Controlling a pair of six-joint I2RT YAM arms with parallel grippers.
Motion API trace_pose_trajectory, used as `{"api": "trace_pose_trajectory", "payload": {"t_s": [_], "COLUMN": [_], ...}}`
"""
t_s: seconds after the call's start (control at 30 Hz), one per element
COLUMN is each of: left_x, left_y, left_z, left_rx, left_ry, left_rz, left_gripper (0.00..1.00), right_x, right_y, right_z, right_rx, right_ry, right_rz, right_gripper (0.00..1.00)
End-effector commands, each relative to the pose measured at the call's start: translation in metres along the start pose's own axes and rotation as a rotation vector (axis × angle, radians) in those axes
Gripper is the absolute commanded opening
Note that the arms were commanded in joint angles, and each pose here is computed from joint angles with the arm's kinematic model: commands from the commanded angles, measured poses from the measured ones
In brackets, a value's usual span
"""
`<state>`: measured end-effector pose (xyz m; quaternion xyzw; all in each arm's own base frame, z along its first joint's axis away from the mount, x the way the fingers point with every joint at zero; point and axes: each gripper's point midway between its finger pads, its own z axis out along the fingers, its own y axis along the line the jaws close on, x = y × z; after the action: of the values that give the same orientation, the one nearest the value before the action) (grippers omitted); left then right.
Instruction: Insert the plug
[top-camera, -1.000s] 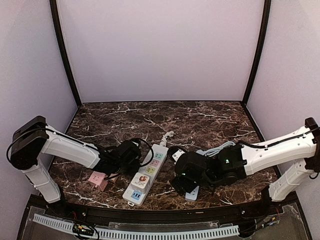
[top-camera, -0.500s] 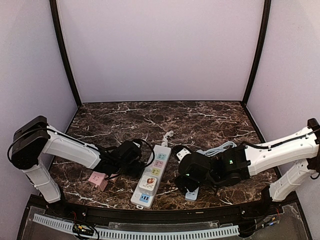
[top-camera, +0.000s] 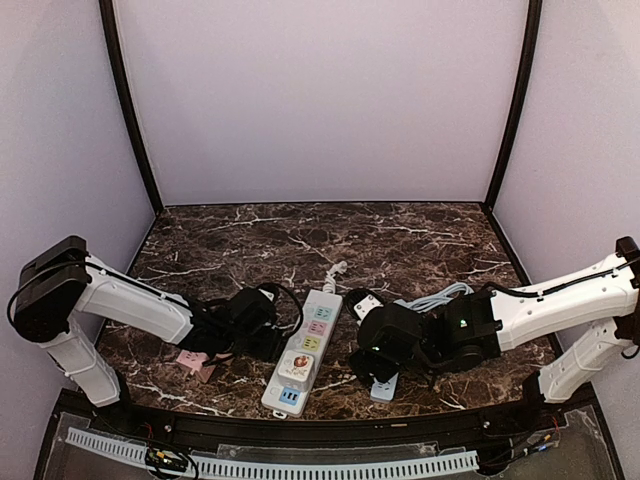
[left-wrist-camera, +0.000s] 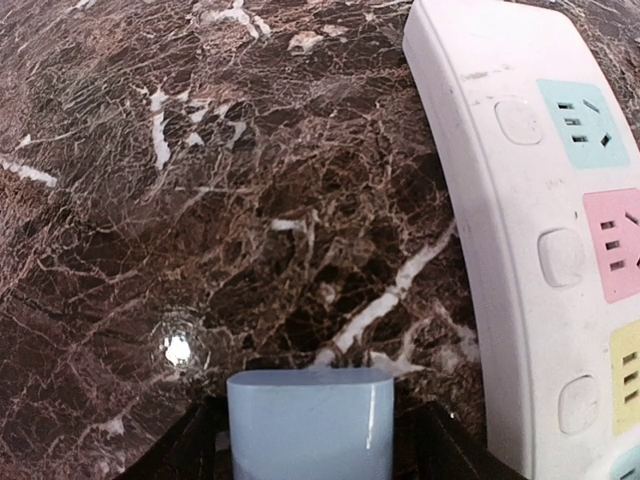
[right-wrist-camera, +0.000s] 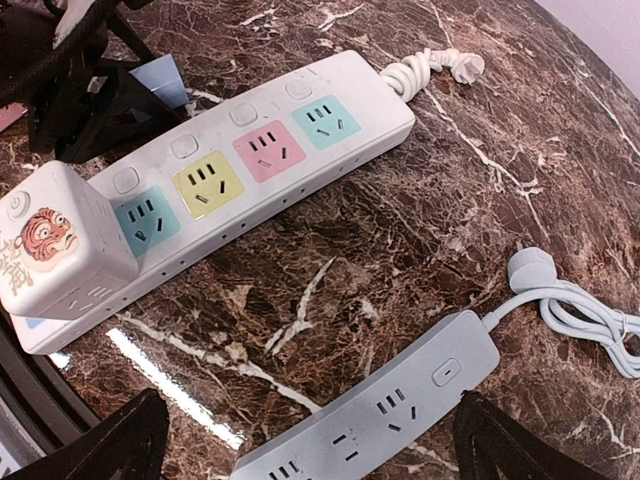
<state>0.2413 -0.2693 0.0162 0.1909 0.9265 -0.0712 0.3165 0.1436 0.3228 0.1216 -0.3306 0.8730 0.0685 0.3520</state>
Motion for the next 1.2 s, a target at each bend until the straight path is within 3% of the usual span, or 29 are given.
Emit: {"api": "trace_pose_trajectory", "payload": {"t_s": [0.0,0.33,0.4,0.5,0.63,1.0,1.17], "left_x": [0.035,0.033,0.033,0.031,0.022,-0.028,-0.055], "left_y": [0.005,-0.002,0.001,0.004,0.008,0.0,-0.024], "left_z": [-0.004,-0.013,-0.014,-0.015,-0.014,-0.043,-0.064], "left_rx": [-0.002,0.012,-0.001,-0.017,-0.035,0.045,0.162], "left_ry": [0.098,0.074,0.063,0.04,-0.026,-0.325,-0.477], "left_rz": [0.032,0.052,0.055,0.062,0.064,0.141,0.219], "left_gripper": [0.67,0.53,0.46,0.27,0.13,0.02,0.01], "right_x": [-0.004,-0.007,-0.009,-0.013,-0.027,-0.086,-0.104], "right_y": [-0.002,-0.004,-0.004,-0.005,-0.01,-0.019,-0.008], "right_z": [0.0,0.001,0.001,0.001,-0.002,-0.029,-0.032], "right_rx": [0.007,0.009,0.006,-0.008,-0.048,-0.163,-0.256], "right_ry": [-0.017,-0.016,-0.016,-0.02,-0.047,-0.214,-0.203], "right_rz": [0.022,0.028,0.036,0.052,0.096,0.181,0.171], "right_gripper": [0.99,0.99,0.99,0.99,0.97,0.95,0.95]}}
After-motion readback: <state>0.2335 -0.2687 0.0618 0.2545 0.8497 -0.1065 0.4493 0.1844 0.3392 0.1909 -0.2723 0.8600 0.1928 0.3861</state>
